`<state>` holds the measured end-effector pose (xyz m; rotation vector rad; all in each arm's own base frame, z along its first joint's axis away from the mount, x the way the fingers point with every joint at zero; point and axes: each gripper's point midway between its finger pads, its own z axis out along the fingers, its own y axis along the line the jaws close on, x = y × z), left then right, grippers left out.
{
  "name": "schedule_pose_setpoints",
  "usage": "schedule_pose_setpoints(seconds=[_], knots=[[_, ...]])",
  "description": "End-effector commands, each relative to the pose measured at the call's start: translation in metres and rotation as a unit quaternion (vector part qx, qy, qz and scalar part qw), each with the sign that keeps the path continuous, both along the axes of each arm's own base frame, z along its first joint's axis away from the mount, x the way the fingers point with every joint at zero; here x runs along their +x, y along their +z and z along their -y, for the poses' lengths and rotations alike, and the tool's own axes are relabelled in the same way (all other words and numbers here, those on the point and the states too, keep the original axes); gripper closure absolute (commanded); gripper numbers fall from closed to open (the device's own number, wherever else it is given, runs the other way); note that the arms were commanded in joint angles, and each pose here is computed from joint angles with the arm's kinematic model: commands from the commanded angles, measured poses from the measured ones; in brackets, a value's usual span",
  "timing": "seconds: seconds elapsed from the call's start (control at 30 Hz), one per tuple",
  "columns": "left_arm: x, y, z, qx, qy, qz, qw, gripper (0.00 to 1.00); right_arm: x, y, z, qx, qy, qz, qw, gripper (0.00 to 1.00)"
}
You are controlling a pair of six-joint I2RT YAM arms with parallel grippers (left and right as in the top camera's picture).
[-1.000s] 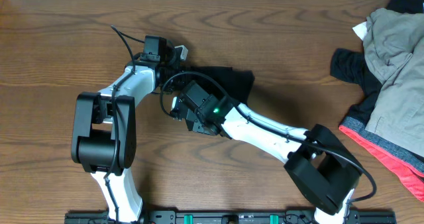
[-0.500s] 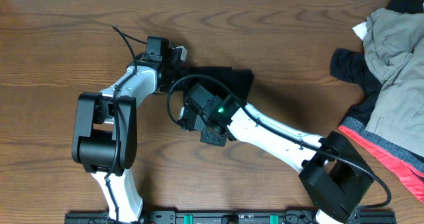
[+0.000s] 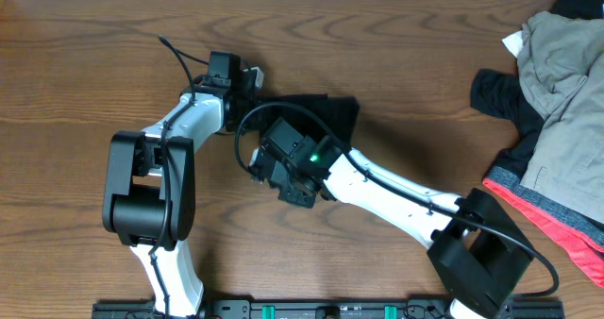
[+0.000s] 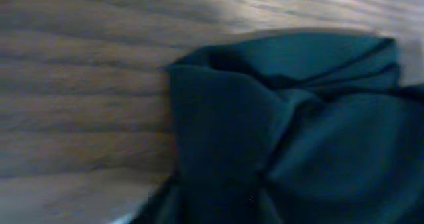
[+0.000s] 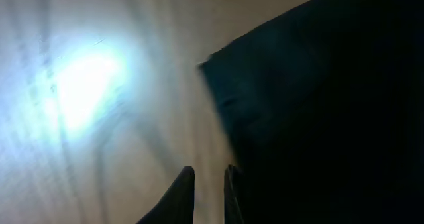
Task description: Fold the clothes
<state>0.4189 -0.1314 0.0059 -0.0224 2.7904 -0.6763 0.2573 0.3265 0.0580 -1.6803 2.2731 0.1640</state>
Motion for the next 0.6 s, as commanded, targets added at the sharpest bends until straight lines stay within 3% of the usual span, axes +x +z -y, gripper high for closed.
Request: schedule_pose_setpoints(seconds=[0.0, 0.1, 0.23, 0.4, 0.47, 0.57], knots=[[-0.008, -0.015, -0.013, 0.031, 0.013, -0.026, 0.999, 0.41, 0.030, 0.054, -0.006, 0.036, -0.047, 0.089, 0.994, 0.84], [-0.013, -0.015, -0.014, 0.032, 0.013, -0.036, 0.999, 0.25, 0.062, 0.076, 0.012, 0.035, -0.125, 0.155, 0.979, 0.90], [-0.014, 0.003, -0.019, 0.031, 0.019, -0.028, 0.999, 0.23, 0.084, 0.077, 0.039, 0.049, -0.226, 0.144, 0.962, 0.97], [-0.009, 0.050, -0.025, 0.024, 0.029, 0.016, 0.999, 0.23, 0.108, 0.071, 0.082, 0.079, -0.386, 0.095, 0.914, 0.99], [-0.012, 0.067, -0.022, 0.014, 0.025, 0.029, 0.999, 0.30, 0.115, 0.070, 0.088, 0.109, -0.411, 0.058, 0.903, 0.98], [-0.022, 0.088, -0.002, -0.041, -0.002, 0.029, 0.999, 0.61, 0.122, 0.074, 0.082, 0.192, -0.430, -0.035, 0.882, 0.98]])
